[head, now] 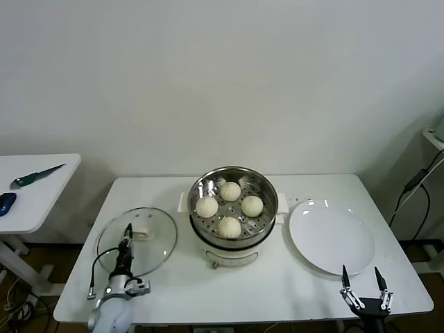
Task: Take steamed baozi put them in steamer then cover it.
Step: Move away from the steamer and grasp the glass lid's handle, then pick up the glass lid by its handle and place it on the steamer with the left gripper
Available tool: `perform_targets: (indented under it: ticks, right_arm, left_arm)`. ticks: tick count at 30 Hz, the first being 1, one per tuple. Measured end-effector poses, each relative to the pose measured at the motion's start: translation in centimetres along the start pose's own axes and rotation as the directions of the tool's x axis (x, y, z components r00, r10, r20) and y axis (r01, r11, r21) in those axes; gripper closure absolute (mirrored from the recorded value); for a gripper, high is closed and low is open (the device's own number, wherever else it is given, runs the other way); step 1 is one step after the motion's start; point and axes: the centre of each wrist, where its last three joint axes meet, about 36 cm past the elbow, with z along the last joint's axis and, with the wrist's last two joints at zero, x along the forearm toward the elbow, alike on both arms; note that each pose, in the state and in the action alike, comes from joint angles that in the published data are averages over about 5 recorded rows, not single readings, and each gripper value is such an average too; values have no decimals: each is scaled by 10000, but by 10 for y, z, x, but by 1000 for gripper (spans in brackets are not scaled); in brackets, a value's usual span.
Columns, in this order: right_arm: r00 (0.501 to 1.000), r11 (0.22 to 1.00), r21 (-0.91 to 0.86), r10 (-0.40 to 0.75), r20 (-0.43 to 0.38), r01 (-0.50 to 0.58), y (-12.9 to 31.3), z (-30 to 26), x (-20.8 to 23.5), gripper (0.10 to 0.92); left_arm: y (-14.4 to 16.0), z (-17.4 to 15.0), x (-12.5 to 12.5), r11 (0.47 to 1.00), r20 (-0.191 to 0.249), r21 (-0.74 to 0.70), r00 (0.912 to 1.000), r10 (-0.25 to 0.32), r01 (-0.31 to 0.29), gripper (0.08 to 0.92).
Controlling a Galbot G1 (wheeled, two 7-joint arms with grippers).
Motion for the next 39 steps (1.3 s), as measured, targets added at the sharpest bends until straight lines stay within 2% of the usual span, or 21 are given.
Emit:
perform_targets:
  ticks: [9, 14, 19, 22, 26, 32, 39]
  right_arm:
    - [10000, 10000, 78, 41, 4, -41, -3, -3, -1, 200]
    - [9999, 9998, 157, 115, -25, -115, -5, -5, -1, 200]
    - [9999, 9997, 169, 155, -15, -155, -2, -6, -3, 200]
    - [9999, 9998, 168, 136, 18, -137, 1, -7, -5, 200]
    - [9999, 9997, 210, 84, 64, -86, 5, -8, -9, 200]
    - [9999, 9993, 373, 31, 130, -36, 7, -10, -17, 200]
    - [9998, 9989, 467, 38, 217, -48, 6, -9, -25, 200]
  left_arm:
    - [46, 10, -19, 9925, -505, 944, 9960, -731, 777, 848]
    - [87, 25, -31, 9837, -839, 1418, 9915, -992, 1104, 848]
    - [136, 34, -40, 9772, -893, 1718, 9898, -1109, 1250, 848]
    - [164, 29, -42, 9750, -768, 1816, 9903, -1156, 1279, 848]
    - [195, 6, -39, 9723, -437, 1991, 9923, -1163, 1227, 848]
    - [229, -51, -28, 9716, 220, 2199, 9953, -947, 876, 848]
    - [256, -124, -13, 9761, 955, 2115, 9929, -709, 494, 848]
